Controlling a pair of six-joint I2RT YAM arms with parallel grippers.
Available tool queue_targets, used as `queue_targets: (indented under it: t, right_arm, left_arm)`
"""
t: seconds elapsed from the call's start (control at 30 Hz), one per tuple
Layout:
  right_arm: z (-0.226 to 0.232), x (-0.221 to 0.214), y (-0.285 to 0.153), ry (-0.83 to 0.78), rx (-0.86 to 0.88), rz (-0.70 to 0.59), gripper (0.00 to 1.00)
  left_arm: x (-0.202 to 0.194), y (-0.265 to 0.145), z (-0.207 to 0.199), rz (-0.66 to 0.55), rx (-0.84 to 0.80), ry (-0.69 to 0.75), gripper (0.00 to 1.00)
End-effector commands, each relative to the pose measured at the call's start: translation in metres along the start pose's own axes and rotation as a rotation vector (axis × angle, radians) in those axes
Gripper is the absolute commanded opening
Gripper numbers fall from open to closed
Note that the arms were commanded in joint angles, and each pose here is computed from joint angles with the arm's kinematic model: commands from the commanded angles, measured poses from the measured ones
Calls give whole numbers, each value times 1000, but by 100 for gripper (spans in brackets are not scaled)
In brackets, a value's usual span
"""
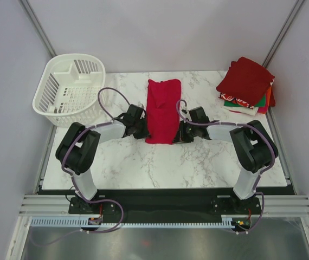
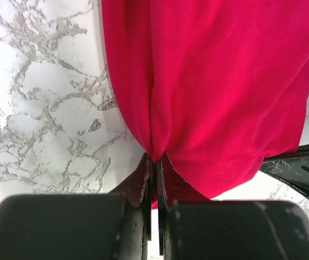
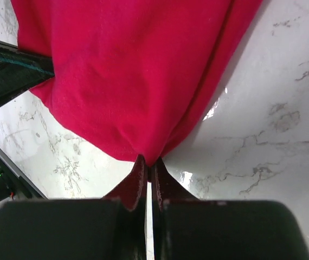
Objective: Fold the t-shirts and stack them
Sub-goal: Fold the tshirt
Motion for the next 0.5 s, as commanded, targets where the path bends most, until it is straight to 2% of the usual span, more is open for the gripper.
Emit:
queue_targets:
  t: [0.0, 0.23, 0.47]
  right_arm:
    - [-4, -15, 0, 17, -18, 36, 0]
    - [19, -29, -51, 33, -32, -15, 0]
    - [72, -64, -101, 36, 57, -76, 0]
  left_arm:
    - [-30, -4, 20, 110, 85, -3, 2]
    - [-61, -53, 8, 135, 20, 6, 2]
    - [-98, -104, 3, 169, -23, -29, 2]
Point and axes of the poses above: each gripper's point midway between its finger pads, its own y axis out along the fingers, its own z axis along the line the jaws close on, x = y × z, the point moved 10 cm from there along -y, back along the fingers, and after that the axes turned 13 degrees about -y, right-handed, at the moved point
